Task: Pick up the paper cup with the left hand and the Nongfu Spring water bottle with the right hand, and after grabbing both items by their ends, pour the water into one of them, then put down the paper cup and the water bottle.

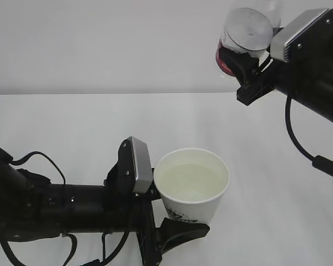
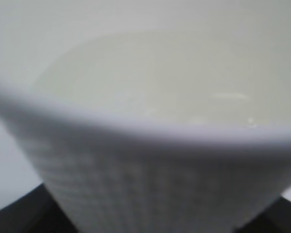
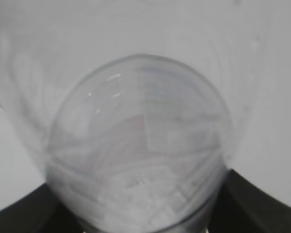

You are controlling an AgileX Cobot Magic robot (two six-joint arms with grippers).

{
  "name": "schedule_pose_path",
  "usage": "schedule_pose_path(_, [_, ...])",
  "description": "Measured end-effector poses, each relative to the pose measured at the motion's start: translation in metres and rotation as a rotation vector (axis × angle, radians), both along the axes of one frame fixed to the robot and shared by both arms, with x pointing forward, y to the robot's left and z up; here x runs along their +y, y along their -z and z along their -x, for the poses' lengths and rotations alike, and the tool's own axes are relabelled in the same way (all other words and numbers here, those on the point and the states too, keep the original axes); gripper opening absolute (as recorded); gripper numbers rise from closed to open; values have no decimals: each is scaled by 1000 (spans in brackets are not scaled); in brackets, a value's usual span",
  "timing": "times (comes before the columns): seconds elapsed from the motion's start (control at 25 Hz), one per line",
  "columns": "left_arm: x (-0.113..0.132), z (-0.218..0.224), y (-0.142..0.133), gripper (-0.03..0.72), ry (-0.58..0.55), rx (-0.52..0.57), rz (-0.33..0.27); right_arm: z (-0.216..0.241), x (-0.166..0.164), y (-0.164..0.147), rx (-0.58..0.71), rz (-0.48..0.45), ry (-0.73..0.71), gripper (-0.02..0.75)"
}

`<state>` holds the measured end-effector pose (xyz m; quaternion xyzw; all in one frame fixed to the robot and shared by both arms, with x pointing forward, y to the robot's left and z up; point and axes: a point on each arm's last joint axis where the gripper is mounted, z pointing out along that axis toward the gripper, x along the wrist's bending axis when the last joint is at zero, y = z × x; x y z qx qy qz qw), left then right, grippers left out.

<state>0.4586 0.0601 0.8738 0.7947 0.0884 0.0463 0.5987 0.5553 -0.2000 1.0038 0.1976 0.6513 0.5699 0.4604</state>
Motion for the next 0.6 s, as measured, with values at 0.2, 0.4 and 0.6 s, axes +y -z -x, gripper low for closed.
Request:
schedule_pose_path(0.2, [0, 0, 0, 546, 0, 0, 0, -1, -2, -1, 15, -39, 27, 476])
schedule_pose_path(0.4, [0, 0, 0, 546, 0, 0, 0, -4, -6, 1, 59, -63, 68, 476])
schedule_pose_path(0.6, [0, 0, 0, 546, 0, 0, 0, -6, -10, 5, 113, -82, 126, 476])
